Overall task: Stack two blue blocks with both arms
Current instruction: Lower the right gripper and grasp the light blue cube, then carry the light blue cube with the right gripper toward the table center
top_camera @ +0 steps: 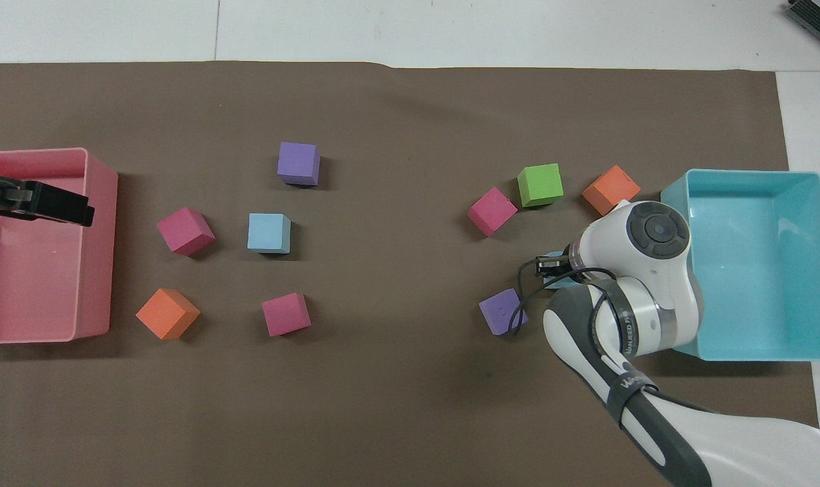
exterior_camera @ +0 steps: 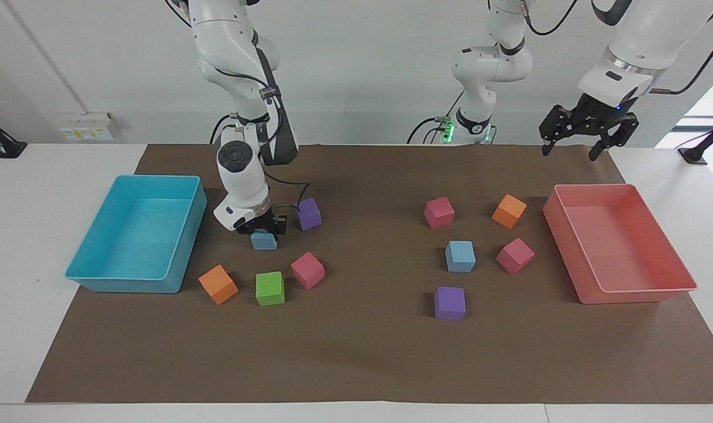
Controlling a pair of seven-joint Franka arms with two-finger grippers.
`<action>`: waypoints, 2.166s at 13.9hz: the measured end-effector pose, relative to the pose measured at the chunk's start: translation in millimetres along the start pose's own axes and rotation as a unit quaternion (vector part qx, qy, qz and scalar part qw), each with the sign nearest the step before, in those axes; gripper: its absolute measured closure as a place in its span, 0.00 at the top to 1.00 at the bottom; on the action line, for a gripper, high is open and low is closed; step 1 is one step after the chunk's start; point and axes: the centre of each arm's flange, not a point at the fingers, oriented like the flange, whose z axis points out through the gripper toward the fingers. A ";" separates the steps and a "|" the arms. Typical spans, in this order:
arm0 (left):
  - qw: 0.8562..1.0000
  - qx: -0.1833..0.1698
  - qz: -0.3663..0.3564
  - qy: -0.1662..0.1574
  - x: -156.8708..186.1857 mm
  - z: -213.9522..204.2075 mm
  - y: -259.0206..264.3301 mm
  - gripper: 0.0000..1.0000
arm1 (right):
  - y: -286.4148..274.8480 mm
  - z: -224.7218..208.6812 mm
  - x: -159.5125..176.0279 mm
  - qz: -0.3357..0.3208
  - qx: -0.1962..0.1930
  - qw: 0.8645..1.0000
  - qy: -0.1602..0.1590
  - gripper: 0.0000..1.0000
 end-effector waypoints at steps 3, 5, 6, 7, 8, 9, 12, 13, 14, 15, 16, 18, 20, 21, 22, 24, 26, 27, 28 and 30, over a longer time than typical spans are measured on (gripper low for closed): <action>1.000 0.000 0.000 0.000 0.0 0.0 0.4 1.00 | -8.5 -32.9 15.6 -0.001 0.001 1.000 0.001 0.59; 1.000 0.000 0.001 0.000 0.1 0.0 0.9 1.00 | -12.3 -63.5 25.6 0.002 0.002 1.000 -0.001 0.59; 1.000 0.000 0.001 0.000 0.1 0.0 1.1 1.00 | -15.6 -79.7 28.9 0.007 0.002 1.000 -0.002 0.59; 1.000 0.000 0.001 0.000 0.1 0.0 1.2 1.00 | -21.0 -93.7 31.1 0.009 0.003 1.000 -0.002 0.59; 1.000 0.000 0.001 0.000 0.1 0.0 1.3 1.00 | -28.1 -106.1 32.6 0.011 0.004 1.000 -0.003 0.59; 1.000 0.000 0.002 0.000 0.1 0.0 1.8 1.00 | -35.5 -115.3 33.2 0.011 0.004 1.000 -0.002 0.59; 1.000 0.000 0.003 0.000 0.2 0.1 3.0 1.00 | -59.8 -131.3 33.0 0.019 0.007 1.000 0.009 0.59; 1.000 0.000 0.003 0.000 0.2 0.1 3.0 1.00 | -70.0 -131.4 31.5 0.022 0.008 1.000 0.011 0.59; 1.000 0.000 0.003 0.000 0.2 0.1 3.0 1.00 | -83.5 -130.2 30.0 0.021 0.010 1.000 0.013 0.59; 1.000 0.000 0.003 0.000 0.2 0.1 3.0 1.00 | -99.5 -128.4 29.0 0.020 0.011 1.000 0.015 0.59; 1.000 0.000 0.003 0.000 0.2 0.1 3.1 1.00 | -118.2 -126.1 29.3 0.021 0.012 1.000 0.016 0.59; 1.000 0.000 0.003 0.000 0.2 0.1 3.1 1.00 | -152.3 -121.6 36.3 0.027 0.014 0.999 0.021 0.59; 1.000 0.000 0.003 0.000 0.2 0.1 3.1 1.00 | -189.1 -104.6 37.7 0.036 0.012 0.999 0.016 0.59; 1.000 0.000 0.003 0.000 0.2 0.1 3.1 1.00 | -209.2 -93.3 36.6 0.044 0.010 0.999 0.014 0.59; 1.000 0.000 0.003 0.000 0.2 0.1 3.1 1.00 | -227.9 -83.8 35.5 0.047 0.009 0.999 0.013 0.59; 1.000 0.000 0.003 0.000 0.2 0.1 3.1 1.00 | -255.2 -69.0 35.3 0.046 0.010 0.999 0.015 0.59; 1.000 0.000 0.003 0.000 0.3 0.0 3.1 1.00 | -267.5 -60.8 36.1 0.048 0.016 0.999 0.019 0.59; 1.000 0.000 0.003 0.000 0.3 0.0 3.1 1.00 | -272.5 -57.0 34.9 0.050 0.018 0.998 0.019 0.59; 1.000 0.000 0.003 0.000 0.3 0.0 3.1 1.00 | -279.1 -53.0 32.7 0.050 0.021 0.998 0.020 0.59; 1.000 0.000 0.003 0.002 0.7 -0.3 3.1 1.00 | -291.8 -45.1 26.9 0.051 0.024 0.998 0.020 0.59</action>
